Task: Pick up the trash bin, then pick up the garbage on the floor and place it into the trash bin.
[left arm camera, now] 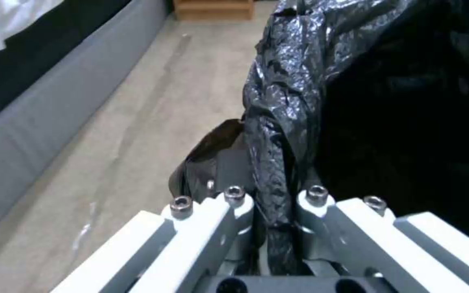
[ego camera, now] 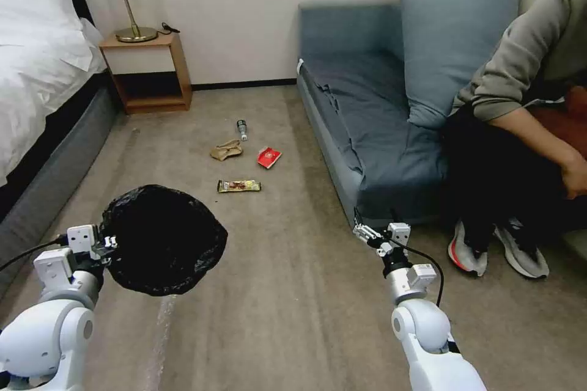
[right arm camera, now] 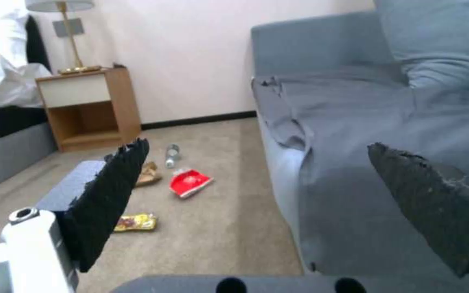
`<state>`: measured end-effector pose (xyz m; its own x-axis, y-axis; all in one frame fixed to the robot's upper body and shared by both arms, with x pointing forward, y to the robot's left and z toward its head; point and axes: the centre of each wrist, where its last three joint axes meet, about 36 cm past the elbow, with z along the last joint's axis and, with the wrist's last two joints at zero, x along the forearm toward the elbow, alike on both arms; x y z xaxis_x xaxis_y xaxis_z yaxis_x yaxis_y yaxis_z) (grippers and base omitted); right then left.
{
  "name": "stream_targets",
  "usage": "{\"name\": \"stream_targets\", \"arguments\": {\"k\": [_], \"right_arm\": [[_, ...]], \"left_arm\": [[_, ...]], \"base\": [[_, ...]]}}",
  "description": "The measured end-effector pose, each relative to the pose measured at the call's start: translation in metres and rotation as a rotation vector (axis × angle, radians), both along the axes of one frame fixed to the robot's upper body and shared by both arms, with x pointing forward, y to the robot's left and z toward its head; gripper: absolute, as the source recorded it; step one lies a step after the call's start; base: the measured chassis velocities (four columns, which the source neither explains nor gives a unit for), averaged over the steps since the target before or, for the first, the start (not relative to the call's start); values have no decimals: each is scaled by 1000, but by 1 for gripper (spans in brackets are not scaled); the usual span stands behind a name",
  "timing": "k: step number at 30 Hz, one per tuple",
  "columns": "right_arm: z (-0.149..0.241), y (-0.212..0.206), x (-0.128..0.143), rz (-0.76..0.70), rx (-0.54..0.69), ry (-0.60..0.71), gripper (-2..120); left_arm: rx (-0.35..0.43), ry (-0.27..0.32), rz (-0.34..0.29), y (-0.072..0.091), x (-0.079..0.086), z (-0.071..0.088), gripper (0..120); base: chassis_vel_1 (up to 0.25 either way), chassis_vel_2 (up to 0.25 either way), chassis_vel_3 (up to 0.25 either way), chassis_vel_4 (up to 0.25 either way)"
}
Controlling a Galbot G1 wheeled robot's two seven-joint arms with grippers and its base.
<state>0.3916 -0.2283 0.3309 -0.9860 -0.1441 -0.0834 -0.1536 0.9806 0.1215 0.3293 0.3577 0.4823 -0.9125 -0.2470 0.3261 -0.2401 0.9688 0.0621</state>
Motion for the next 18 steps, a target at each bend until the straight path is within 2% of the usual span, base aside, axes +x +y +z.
{"name": "stream_targets", "arguments": {"k": [3,10,18], "right_arm": [[-2,-1,0,22,-3,-9,100],[-9,-3,-1,89,6,-33,100],[-15,-5,-3,130,1,-32,100]], "left_arm": [[-22,-9,-10,-4,-1,-4,4],[-51,-28,20,-10,-3,-8,4],[-44,-30,39,-4,-6,-15,4]], "base": [[0,0,0,0],[0,0,0,0],[0,0,0,0]]}}
